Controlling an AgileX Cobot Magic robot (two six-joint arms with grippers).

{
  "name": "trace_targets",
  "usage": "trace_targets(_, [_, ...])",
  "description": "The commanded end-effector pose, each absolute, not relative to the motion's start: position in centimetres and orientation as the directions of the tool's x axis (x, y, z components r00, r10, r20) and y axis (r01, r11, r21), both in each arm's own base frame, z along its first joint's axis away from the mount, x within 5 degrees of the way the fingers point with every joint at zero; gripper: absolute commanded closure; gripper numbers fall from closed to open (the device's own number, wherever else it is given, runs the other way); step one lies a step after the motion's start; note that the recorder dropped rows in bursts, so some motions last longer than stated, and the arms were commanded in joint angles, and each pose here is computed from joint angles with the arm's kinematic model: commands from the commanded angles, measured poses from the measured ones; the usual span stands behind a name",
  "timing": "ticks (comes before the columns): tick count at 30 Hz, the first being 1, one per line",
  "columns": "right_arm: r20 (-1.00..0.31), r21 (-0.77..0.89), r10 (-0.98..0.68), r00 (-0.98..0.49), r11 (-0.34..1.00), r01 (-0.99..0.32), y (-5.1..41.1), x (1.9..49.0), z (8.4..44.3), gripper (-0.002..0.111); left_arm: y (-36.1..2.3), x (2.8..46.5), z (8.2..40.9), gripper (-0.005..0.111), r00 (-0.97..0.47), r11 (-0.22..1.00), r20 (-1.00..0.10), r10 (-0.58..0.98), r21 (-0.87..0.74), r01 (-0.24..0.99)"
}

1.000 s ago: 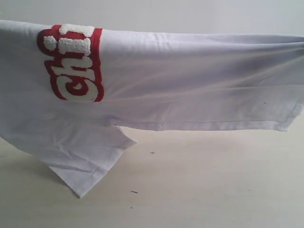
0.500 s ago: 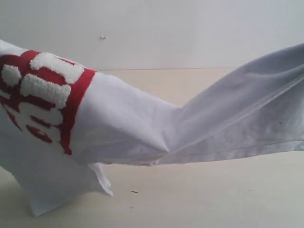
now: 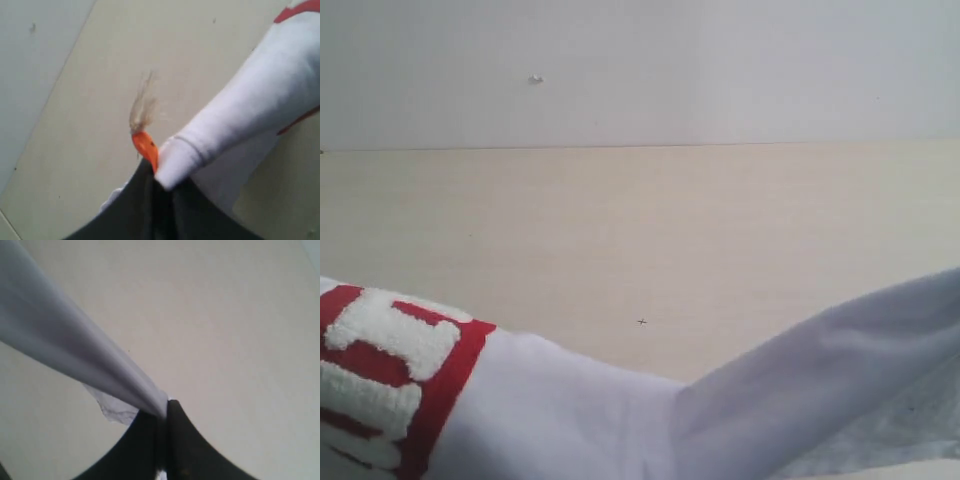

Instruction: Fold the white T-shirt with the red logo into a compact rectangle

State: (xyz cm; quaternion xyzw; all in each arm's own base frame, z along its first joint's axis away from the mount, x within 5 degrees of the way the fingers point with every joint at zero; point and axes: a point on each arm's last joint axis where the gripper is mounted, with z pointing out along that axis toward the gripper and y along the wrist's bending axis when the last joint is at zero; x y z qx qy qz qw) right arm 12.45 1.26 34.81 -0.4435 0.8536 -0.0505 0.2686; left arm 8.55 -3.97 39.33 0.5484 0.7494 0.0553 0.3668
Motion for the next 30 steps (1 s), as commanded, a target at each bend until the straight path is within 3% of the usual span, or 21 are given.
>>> trace_targets(1, [-0.332, -0.29, -0.782, -0.527, 0.616, -0.732, 0.7, 13.6, 32.9, 0.108, -3.9, 11.3, 37.1, 0.107, -0.204, 0.362, -0.352, 0.913, 0.476, 0.802])
trace_targets(4, [-0.247, -0.272, -0.783, -0.571, 0.622, -0.734, 0.1, 15.0, 31.4, 0.108, -4.1, 13.9, 34.8, 0.107, -0.261, 0.336, -0.226, 0.938, 0.425, 0.84])
trace_targets(6, [-0.194, -0.291, -0.787, -0.586, 0.617, -0.732, -0.4, 16.5, 30.4, 0.108, -4.2, 16.0, 33.7, 0.107, -0.29, 0.351, -0.205, 0.935, 0.419, 0.837])
trace_targets(11, [-0.179, -0.313, -0.778, -0.603, 0.626, -0.715, -0.7, 20.8, 27.8, 0.108, -3.8, 21.2, 31.2, 0.107, -0.384, 0.465, -0.266, 0.884, 0.408, 0.786])
trace_targets(22, [-0.119, -0.407, -0.794, -0.597, 0.587, -0.7, -1.7, 28.3, 21.2, 0.108, -3.4, 29.3, 24.1, 0.107, -0.393, 0.462, -0.244, 0.887, 0.428, 0.777])
trace_targets(30, [-0.167, -0.492, -0.762, -0.625, 0.614, -0.617, -2.2, 32.6, 18.5, 0.108, -3.7, 33.4, 19.6, 0.107, -0.388, 0.506, -0.328, 0.862, 0.486, 0.713])
